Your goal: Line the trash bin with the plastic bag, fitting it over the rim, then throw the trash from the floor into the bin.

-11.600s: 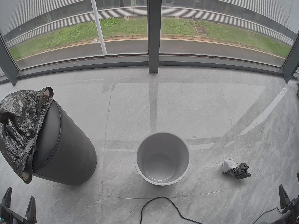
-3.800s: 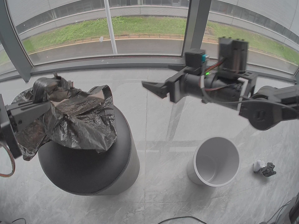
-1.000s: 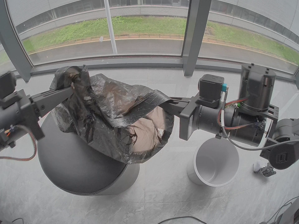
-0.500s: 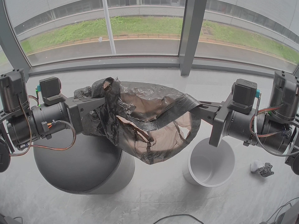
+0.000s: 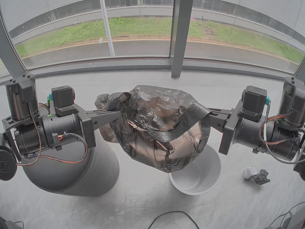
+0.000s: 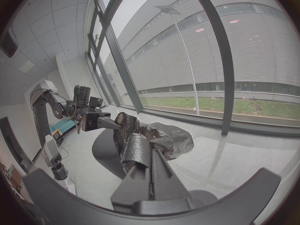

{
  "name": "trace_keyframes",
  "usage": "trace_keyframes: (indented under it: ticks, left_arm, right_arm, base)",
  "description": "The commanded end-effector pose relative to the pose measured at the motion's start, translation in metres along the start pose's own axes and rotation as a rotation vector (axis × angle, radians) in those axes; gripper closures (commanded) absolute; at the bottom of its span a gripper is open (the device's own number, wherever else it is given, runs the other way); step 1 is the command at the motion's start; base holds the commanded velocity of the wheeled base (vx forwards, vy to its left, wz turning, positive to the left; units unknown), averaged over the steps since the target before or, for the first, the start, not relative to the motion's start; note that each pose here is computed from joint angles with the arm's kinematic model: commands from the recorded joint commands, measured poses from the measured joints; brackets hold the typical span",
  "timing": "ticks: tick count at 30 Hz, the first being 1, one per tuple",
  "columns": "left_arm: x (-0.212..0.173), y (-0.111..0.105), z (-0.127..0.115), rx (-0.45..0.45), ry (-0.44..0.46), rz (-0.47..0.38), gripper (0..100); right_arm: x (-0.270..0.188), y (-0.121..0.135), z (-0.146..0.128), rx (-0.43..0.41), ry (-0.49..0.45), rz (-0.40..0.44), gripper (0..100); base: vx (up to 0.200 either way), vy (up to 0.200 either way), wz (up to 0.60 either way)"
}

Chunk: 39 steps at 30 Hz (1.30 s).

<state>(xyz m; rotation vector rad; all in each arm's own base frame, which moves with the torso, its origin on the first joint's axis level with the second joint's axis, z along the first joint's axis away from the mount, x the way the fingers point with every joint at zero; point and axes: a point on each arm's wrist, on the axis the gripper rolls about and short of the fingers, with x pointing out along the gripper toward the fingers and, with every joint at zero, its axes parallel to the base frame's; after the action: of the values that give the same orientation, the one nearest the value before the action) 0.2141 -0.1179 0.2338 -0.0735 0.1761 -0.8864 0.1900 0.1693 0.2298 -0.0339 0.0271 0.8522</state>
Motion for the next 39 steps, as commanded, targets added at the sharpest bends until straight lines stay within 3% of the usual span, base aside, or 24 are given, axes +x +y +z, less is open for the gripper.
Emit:
trace_keyframes:
  ticks: [1, 6, 14, 20, 33, 39]
  left_arm:
    - [-0.001, -0.003, -0.004, -0.005, 0.013, -0.010, 100]
    - [-0.007, -0.006, -0.017, -0.025, 0.045, -0.009, 100]
    - [-0.015, -0.012, -0.033, -0.068, 0.088, -0.020, 100]
    - [-0.014, -0.019, -0.046, -0.122, 0.142, -0.096, 100]
    - [-0.009, -0.015, -0.055, -0.144, 0.180, -0.087, 100]
    - [-0.014, -0.015, -0.069, -0.191, 0.222, -0.073, 100]
  right_arm:
    - [-0.007, 0.001, -0.004, 0.001, 0.011, 0.004, 100]
    - [-0.011, 0.002, -0.008, 0.002, 0.020, 0.008, 100]
    - [-0.010, 0.002, -0.009, 0.003, 0.026, 0.005, 100]
    - [-0.007, 0.003, -0.012, 0.005, 0.040, 0.010, 100]
    - [-0.009, 0.003, -0.025, 0.012, 0.085, 0.012, 100]
    - [-0.004, 0.002, -0.031, 0.015, 0.109, 0.016, 100]
  base:
    - [0.000, -0.200, 0.00]
    - [0.000, -0.200, 0.00]
    - [0.000, 0.000, 0.00]
    - [0.000, -0.200, 0.00]
    - [0.000, -0.200, 0.00]
    - [0.000, 0.000, 0.00]
